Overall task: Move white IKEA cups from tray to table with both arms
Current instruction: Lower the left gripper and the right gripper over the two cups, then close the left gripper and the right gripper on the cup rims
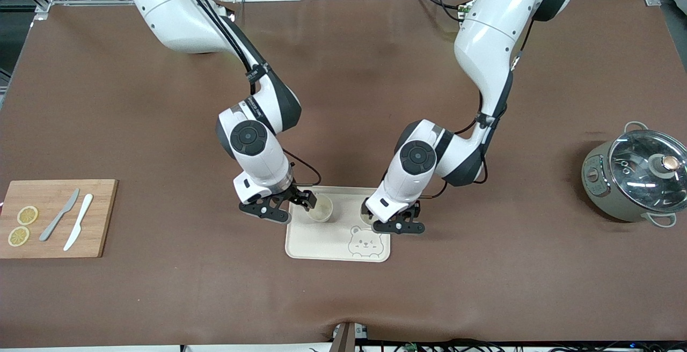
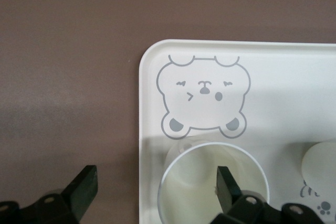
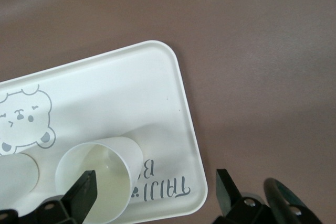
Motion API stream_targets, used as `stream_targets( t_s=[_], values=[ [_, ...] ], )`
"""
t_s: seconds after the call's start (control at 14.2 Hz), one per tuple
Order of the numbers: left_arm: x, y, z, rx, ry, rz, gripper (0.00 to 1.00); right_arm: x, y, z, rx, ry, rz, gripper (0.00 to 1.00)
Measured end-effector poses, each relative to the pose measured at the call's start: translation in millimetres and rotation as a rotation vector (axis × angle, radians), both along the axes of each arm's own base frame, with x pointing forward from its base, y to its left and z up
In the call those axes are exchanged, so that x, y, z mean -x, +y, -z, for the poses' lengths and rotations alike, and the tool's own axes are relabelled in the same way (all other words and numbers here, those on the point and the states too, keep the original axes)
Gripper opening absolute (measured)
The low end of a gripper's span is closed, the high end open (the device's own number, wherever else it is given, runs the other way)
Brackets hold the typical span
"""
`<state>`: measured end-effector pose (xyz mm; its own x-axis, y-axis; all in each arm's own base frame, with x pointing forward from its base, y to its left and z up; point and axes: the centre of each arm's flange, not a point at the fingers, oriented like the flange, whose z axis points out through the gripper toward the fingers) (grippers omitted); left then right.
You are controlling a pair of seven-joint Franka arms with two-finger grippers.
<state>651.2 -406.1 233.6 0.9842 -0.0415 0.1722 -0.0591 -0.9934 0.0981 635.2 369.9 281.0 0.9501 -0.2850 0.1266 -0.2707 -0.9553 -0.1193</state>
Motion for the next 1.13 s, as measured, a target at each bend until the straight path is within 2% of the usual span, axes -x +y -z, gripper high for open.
stream_targets(
  t_s=[0.28,0.42,0.63,0.71,0.99,1.06,1.13],
  values=[
    [-0.7,0.6,8.6,0.003,-0.006,-0.002,1.00,-0.3,4.0,12.6,-0.007,-0.009,-0.003,1.00],
    [-0.5,0.1,8.7,0.012,-0.001,-0.049,0.97,0.2,5.9,19.8,-0.007,-0.010,-0.006,1.00],
    [4.3,-8.0,8.3,0.035,0.013,-0.178,0.68,3.0,13.0,32.3,-0.015,-0.017,-0.011,1.00],
    [7.0,-12.1,8.2,0.034,0.012,-0.180,0.55,3.7,14.8,37.4,-0.016,-0.018,-0.012,1.00],
    [7.2,-12.6,8.1,0.029,0.008,-0.176,0.16,7.0,22.1,58.2,-0.025,-0.027,-0.022,1.00],
    [6.9,-12.2,8.1,0.028,0.007,-0.175,0.07,7.5,23.2,61.6,-0.027,-0.030,-0.024,1.00],
    [6.7,-12.2,7.8,0.028,0.006,-0.174,0.04,7.6,23.6,64.7,-0.028,-0.031,-0.024,1.00]
  ],
)
